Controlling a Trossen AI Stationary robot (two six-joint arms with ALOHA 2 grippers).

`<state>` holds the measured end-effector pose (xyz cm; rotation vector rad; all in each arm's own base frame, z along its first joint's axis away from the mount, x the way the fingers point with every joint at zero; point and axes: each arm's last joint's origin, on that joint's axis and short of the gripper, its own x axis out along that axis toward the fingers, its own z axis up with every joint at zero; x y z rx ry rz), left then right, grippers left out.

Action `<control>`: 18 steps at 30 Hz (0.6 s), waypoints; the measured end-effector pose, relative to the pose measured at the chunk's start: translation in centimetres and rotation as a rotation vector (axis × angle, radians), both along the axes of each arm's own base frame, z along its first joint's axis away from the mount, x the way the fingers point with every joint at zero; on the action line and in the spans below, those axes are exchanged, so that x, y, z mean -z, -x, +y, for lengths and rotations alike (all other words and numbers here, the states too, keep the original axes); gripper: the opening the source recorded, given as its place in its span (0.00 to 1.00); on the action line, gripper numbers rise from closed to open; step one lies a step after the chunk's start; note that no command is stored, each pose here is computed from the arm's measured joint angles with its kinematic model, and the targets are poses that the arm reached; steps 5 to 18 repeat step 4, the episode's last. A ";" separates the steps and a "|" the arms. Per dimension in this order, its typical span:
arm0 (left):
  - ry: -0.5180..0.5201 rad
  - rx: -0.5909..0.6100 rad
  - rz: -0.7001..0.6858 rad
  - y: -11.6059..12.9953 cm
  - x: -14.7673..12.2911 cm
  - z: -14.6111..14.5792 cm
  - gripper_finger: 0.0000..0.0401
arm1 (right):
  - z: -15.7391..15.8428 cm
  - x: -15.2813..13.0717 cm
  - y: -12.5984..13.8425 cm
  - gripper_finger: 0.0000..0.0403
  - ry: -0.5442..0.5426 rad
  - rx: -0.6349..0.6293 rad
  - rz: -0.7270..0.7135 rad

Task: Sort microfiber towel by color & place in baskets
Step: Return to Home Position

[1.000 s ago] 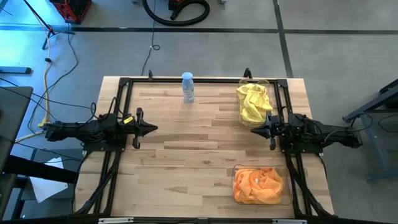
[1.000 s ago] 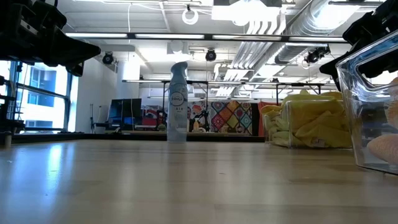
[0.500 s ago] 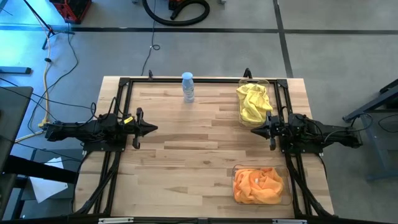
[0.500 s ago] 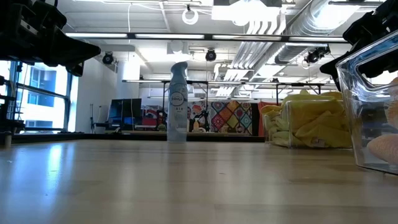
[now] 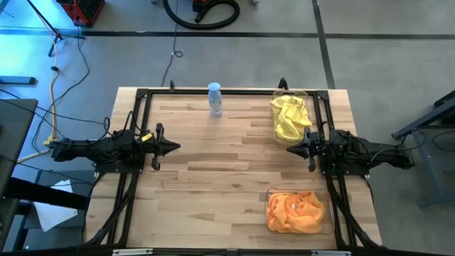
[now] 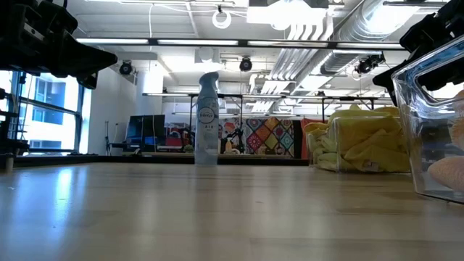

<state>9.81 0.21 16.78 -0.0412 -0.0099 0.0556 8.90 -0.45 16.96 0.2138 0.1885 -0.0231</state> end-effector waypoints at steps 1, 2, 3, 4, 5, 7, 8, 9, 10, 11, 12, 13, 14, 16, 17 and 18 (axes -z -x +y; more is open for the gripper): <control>0.000 0.000 0.000 0.0 0.0 0.0 0.00 | 0.0 0.0 0.0 0.00 0.000 0.000 0.000; 0.000 0.000 0.000 0.0 0.0 0.0 0.00 | 0.0 0.0 0.0 0.00 0.000 0.000 0.000; 0.000 0.000 0.000 0.0 0.0 0.0 0.00 | 0.0 0.0 0.0 0.00 0.000 0.000 0.000; 0.000 0.000 0.000 0.0 0.0 0.0 0.00 | 0.0 0.0 0.0 0.00 0.000 0.000 0.000; 0.000 0.000 0.000 0.0 0.0 0.0 0.00 | 0.0 0.0 0.0 0.00 0.000 0.000 0.000; 0.000 0.000 0.000 0.0 0.0 0.0 0.00 | 0.0 0.0 0.0 0.00 0.000 0.000 0.000; 0.000 0.000 0.000 0.0 0.0 0.0 0.00 | 0.0 0.0 0.0 0.00 0.000 0.000 0.000; 0.000 0.000 0.000 0.0 0.0 0.0 0.00 | 0.0 0.0 0.0 0.00 0.000 0.000 0.000; 0.000 0.000 0.000 0.0 0.0 0.0 0.00 | 0.0 0.0 0.0 0.00 0.000 0.000 0.000; 0.000 0.000 0.000 0.0 0.0 0.0 0.00 | 0.0 0.0 0.0 0.00 0.000 0.000 0.000; 0.000 0.000 0.000 0.0 0.0 0.0 0.00 | 0.0 0.0 0.0 0.00 0.000 0.000 0.000; 0.000 0.000 0.000 0.0 0.0 0.0 0.00 | 0.0 0.0 0.0 0.00 0.000 0.000 0.000; 0.000 0.000 0.000 0.0 0.0 0.0 0.00 | 0.0 0.0 0.0 0.00 0.000 0.000 0.000; 0.000 0.000 0.000 0.0 0.0 0.0 0.00 | 0.0 0.0 0.0 0.00 0.000 0.000 0.000; 0.000 0.000 0.000 0.0 0.0 0.0 0.00 | 0.0 0.0 0.0 0.00 0.000 0.000 0.000; 0.000 0.000 0.000 0.0 0.0 0.0 0.00 | 0.0 0.0 0.0 0.00 0.000 0.000 0.000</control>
